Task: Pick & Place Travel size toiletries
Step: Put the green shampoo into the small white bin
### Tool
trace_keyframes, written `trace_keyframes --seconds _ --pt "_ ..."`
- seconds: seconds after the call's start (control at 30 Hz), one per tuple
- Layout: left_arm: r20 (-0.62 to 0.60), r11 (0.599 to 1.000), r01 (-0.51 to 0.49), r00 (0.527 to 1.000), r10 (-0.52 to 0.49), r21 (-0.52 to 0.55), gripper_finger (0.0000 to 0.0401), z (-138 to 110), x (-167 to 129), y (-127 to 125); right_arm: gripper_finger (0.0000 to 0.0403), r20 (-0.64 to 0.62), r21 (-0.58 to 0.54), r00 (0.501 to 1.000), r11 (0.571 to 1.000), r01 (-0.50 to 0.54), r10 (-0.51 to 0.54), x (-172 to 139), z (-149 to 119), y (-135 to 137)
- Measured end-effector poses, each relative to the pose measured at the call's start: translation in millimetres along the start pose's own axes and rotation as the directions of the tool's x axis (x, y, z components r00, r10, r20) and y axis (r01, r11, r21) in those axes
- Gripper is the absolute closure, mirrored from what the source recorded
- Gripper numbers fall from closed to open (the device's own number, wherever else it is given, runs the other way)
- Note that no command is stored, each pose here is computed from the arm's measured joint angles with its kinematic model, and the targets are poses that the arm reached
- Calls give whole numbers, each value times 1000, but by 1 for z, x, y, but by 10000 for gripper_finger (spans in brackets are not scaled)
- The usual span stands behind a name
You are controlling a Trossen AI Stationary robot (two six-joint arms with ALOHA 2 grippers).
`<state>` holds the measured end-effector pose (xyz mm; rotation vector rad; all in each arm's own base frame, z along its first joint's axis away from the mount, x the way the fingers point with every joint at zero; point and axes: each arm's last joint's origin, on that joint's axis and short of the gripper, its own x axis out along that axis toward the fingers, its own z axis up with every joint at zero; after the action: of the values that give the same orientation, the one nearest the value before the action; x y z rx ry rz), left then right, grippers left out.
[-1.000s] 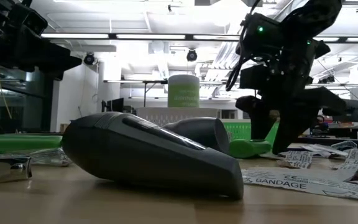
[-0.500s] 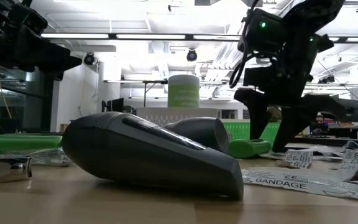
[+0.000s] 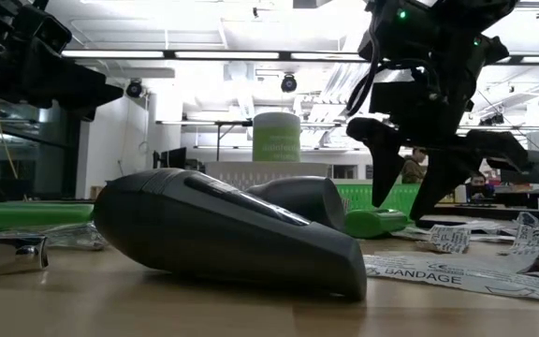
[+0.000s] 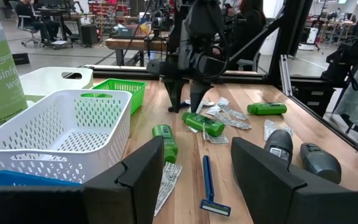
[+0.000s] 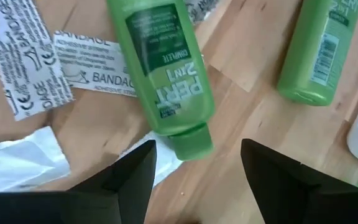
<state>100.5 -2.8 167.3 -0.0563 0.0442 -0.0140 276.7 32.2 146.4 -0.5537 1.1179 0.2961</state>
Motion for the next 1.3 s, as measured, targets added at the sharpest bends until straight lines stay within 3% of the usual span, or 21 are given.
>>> trace_keyframes --seconds 0.43,0.97,1.1,1.3 --pt "0 1000 0 1000 0 0 213 0 0 0 241 -6 -93 1000 996 14 -15 5 3 4" --pt "1 1000 -1 1000 1 0 213 0 0 0 301 11 -106 1000 994 -3 4 5 5 8" --pt "0 1000 0 1000 0 0 213 0 0 0 300 10 -112 1000 994 -3 5 5 5 8" --pt "0 1000 0 1000 0 0 213 0 0 0 260 13 -115 1000 993 -6 7 5 5 8"
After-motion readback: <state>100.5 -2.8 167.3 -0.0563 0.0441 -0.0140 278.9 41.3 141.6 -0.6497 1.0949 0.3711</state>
